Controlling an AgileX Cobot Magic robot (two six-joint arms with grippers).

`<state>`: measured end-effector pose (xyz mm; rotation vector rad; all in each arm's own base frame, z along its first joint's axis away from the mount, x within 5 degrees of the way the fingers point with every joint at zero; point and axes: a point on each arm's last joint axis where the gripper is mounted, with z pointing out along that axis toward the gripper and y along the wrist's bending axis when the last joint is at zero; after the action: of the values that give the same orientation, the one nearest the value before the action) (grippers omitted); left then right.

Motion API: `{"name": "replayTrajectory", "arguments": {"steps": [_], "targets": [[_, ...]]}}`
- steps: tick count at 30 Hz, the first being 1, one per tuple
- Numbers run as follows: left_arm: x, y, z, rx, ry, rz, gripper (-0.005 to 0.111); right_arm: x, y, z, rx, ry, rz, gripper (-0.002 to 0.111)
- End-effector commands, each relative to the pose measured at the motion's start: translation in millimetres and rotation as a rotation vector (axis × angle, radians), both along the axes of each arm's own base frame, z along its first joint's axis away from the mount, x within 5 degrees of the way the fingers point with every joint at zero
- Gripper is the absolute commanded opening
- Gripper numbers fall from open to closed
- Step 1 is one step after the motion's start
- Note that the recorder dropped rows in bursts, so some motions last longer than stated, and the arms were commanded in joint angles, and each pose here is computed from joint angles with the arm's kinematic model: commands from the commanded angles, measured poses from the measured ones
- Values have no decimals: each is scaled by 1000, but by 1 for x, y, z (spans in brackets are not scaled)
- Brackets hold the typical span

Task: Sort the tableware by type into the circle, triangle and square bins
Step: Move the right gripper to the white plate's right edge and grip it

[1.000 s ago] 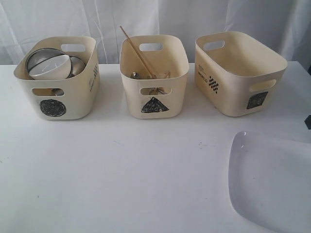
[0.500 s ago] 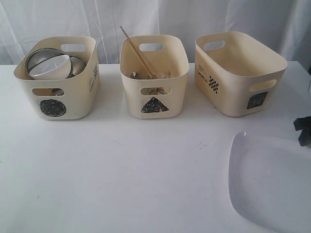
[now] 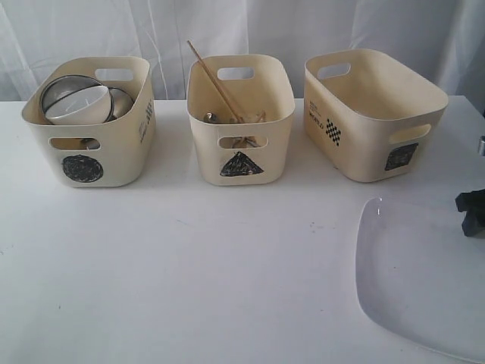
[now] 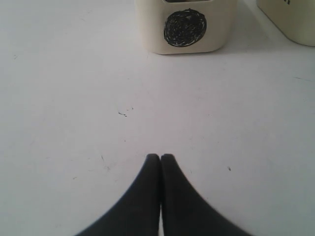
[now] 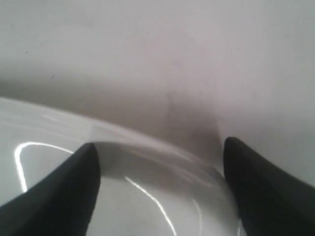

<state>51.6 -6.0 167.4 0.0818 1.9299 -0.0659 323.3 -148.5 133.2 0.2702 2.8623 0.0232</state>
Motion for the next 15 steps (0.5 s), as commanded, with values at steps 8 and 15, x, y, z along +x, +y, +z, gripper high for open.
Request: {"name": "replayTrajectory", "arguments": {"steps": [8, 15], "targets": [[0, -1, -1, -13, 0, -6, 0, -6, -3, 11, -14, 3, 5, 66], [0, -1, -1, -13, 0, -6, 0, -5, 0, -21, 52, 80, 31, 61]]}}
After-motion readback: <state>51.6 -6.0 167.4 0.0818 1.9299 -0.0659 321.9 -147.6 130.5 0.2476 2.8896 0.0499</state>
